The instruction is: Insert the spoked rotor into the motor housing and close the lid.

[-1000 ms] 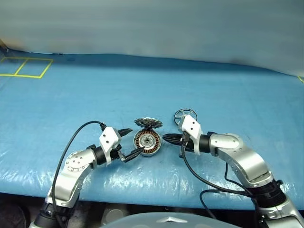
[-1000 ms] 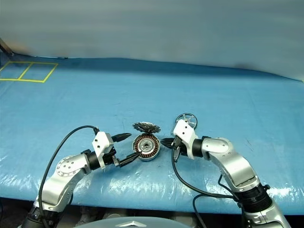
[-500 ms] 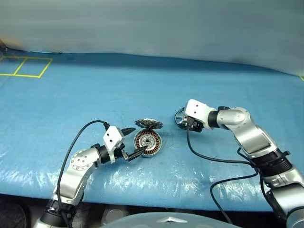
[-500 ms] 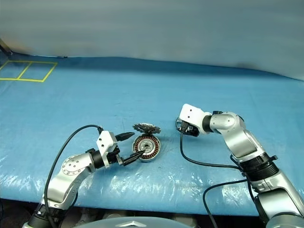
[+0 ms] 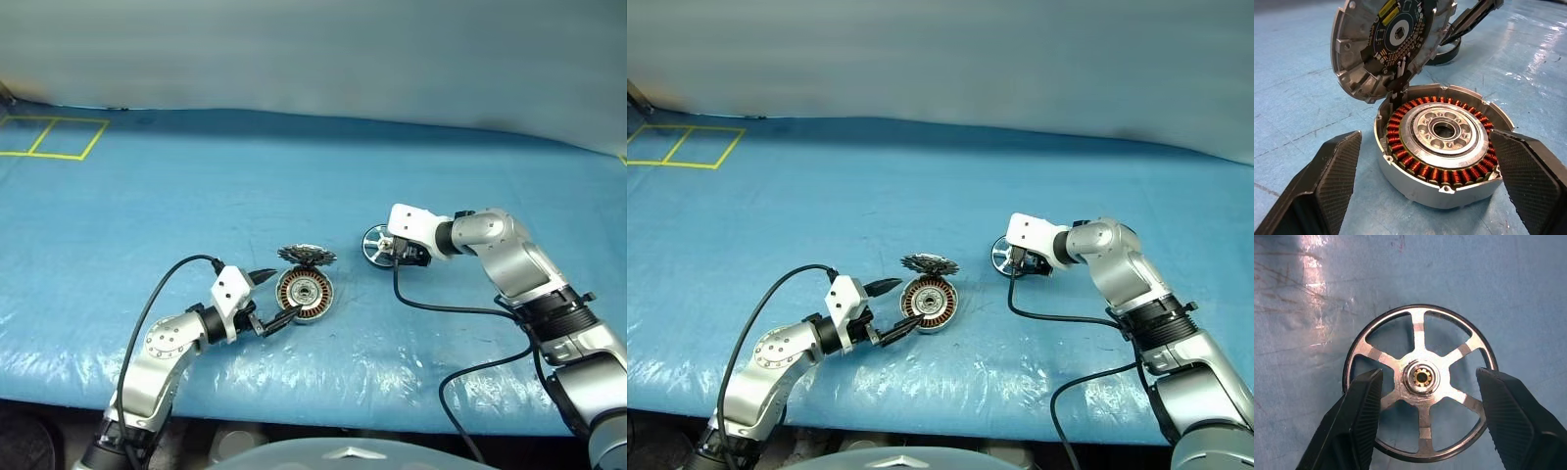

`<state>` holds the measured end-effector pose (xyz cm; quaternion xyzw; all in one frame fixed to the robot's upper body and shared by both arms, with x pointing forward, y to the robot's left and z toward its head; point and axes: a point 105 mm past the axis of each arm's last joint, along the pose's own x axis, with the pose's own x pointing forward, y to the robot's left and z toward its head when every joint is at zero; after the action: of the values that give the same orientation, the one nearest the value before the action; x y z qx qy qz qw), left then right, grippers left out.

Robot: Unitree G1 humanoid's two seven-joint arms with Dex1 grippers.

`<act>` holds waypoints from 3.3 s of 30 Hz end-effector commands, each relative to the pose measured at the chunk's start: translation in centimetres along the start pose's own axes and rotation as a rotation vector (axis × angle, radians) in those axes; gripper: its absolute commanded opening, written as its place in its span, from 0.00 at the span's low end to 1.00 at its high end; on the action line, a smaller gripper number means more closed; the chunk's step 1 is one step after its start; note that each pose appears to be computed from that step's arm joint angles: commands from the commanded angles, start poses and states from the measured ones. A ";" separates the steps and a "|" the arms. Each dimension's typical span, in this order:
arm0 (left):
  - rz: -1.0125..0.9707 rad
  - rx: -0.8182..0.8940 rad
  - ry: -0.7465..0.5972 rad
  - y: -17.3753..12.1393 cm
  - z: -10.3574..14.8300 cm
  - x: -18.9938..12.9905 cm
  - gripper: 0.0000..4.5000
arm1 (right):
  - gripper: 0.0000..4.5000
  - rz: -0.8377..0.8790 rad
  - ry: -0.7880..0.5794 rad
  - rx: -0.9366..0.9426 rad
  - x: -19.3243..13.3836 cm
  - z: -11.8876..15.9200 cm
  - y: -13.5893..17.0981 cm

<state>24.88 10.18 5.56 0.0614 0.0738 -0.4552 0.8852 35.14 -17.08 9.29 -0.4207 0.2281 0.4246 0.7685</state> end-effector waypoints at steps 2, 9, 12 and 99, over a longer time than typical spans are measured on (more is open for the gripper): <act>-0.009 0.049 -0.036 -0.3 1.4 0.1 1.00 | 0.71 -0.028 -0.012 0.013 -0.1 0.3 -0.7; -0.015 0.059 -0.048 -0.9 2.3 0.5 1.00 | 0.57 0.033 0.024 -0.012 0.5 -0.7 0.9; -0.017 0.057 -0.046 -0.9 2.4 0.5 1.00 | 0.39 0.037 0.022 -0.009 0.4 -0.8 1.1; -0.047 0.038 -0.024 0.2 1.9 -0.7 1.00 | 0.88 0.107 -0.504 0.085 -0.8 10.7 10.2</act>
<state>24.91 10.47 6.60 0.0733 0.0710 -0.4716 0.8759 25.90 -5.72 9.78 -0.2603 0.0932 0.5449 0.7916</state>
